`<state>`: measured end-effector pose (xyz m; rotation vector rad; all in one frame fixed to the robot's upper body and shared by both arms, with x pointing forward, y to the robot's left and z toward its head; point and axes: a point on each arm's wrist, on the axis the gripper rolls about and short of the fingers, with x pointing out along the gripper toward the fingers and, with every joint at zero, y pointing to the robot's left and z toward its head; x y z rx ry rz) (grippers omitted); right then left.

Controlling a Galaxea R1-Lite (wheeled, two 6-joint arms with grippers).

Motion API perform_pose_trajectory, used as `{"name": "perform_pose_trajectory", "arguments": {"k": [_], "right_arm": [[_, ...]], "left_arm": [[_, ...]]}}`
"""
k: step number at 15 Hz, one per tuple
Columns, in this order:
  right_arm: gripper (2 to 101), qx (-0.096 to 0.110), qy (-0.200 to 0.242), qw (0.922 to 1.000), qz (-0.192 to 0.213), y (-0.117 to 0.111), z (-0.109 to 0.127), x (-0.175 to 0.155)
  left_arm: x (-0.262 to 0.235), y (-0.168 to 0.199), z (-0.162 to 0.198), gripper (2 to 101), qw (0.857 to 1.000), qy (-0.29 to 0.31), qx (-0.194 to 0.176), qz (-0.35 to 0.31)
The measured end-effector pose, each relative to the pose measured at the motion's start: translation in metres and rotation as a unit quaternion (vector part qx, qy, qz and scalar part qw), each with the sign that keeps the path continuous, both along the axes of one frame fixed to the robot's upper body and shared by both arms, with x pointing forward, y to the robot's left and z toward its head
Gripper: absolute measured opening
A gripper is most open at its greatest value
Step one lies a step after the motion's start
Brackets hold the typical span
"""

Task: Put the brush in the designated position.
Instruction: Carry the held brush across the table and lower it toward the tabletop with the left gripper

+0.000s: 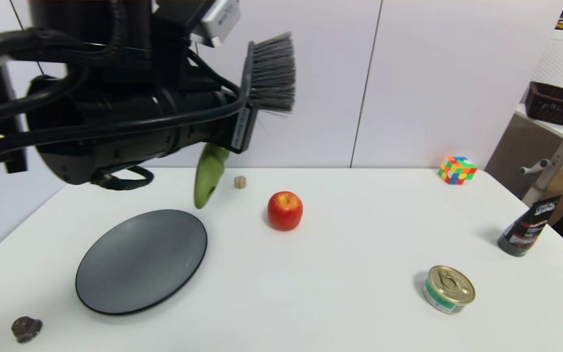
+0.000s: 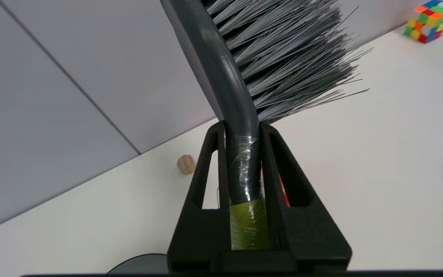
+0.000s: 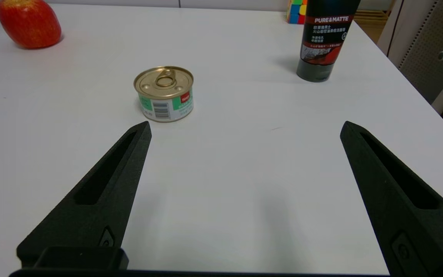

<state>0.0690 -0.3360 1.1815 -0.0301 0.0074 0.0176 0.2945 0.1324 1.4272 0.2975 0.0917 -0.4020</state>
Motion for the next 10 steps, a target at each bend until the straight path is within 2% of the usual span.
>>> {"name": "perform_pose_trajectory", "arguments": {"k": [4, 10], "right_arm": [[97.3, 0.0, 0.0, 1.0, 0.0, 0.0, 0.0, 0.0], [97.3, 0.0, 0.0, 1.0, 0.0, 0.0, 0.0, 0.0]], "left_arm": [[-0.021, 0.044, -0.008, 17.4, 0.999, 0.001, 0.016, 0.03], [-0.043, 0.084, -0.029, 17.4, 0.998, 0.013, 0.023, 0.064]]}}
